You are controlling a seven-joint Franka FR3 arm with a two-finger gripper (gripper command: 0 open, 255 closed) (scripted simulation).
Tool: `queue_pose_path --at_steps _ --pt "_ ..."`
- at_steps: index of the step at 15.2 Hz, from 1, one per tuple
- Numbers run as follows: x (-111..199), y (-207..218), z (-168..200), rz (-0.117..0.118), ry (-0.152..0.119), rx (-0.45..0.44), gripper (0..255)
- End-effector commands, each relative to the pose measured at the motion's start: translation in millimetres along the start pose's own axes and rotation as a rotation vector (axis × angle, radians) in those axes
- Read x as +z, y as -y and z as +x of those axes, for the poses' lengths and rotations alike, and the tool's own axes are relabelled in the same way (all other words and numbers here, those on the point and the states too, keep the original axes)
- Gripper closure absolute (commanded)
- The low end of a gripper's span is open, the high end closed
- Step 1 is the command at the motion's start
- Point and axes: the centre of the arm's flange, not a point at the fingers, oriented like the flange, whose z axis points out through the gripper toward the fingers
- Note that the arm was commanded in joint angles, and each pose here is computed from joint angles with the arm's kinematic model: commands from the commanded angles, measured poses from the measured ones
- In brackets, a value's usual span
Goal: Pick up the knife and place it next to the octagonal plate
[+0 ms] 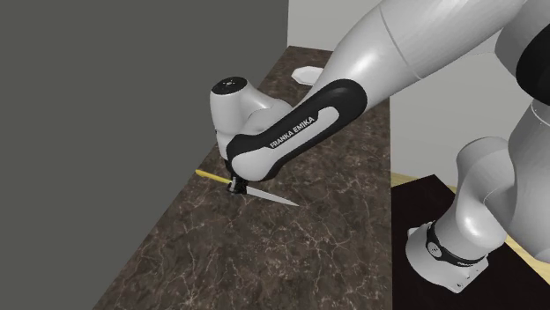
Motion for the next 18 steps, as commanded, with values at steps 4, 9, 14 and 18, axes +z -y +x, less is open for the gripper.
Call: queue_pose_path --at_steps 4,9,14,18 --pt "0.1 0.1 -0.1 0.000 0.000 0.000 255" --pt "-26.3 0.0 0.5 0.000 0.000 0.000 255" --pt "-52.7 -0.1 1.1 0.000 0.000 0.000 255" --pt "-73.8 -0.1 1.5 0.000 0.000 0.000 255"
